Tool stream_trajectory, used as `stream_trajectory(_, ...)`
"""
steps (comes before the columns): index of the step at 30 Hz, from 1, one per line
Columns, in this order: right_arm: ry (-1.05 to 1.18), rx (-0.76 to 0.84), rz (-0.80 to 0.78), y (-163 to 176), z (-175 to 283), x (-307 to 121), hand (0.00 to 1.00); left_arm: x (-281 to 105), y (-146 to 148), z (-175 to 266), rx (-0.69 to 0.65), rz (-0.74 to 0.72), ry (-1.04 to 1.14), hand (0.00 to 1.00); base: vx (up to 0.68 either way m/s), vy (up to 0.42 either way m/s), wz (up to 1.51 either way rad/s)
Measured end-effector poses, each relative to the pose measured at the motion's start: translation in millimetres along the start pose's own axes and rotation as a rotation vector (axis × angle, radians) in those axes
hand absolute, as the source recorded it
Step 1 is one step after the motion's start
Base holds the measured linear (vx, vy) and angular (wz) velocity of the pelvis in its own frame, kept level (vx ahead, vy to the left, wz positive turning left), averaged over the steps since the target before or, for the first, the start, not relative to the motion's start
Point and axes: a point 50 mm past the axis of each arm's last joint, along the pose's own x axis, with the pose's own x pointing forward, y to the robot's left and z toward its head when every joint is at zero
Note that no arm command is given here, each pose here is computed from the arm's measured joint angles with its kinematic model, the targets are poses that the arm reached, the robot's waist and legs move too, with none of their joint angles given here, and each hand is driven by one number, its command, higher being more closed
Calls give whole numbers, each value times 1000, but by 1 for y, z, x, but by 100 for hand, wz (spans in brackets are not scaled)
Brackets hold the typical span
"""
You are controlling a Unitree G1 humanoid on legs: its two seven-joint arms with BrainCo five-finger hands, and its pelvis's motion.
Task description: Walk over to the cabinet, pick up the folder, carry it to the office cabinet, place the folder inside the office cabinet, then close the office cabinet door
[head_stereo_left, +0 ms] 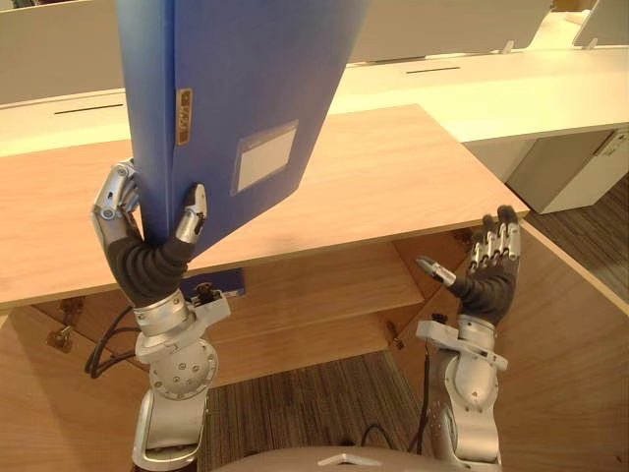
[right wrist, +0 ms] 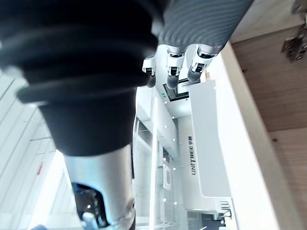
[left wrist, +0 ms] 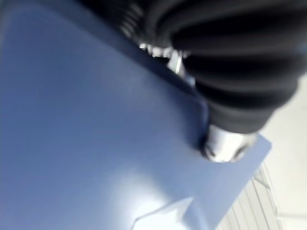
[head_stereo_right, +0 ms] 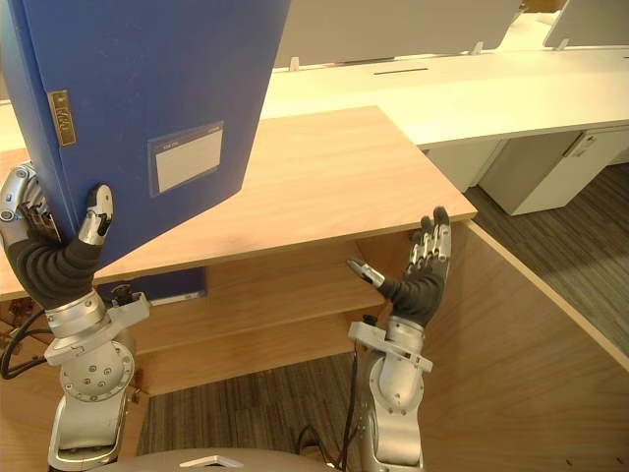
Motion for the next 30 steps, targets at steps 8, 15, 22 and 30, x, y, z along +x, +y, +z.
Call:
stream_trajectory(8,-105,79,106,17,13,16,0,-6,-10,-6,-85,-85,43,100,-13,-10,1)
stream_trajectory(15,-137,154,184,21,18,27,0,-6,-14,-8,-212,-119,76,100,-6,-8,1)
stream_trajectory(22,-107,145,194,9,8,37,0,-5,-19,-9,-291,-179,74,100,-19,-12,12)
stream_trajectory(30,-58,205,276,8,-4,49,0,-5,-22,-12,-376,-236,94,100,-54,-22,10)
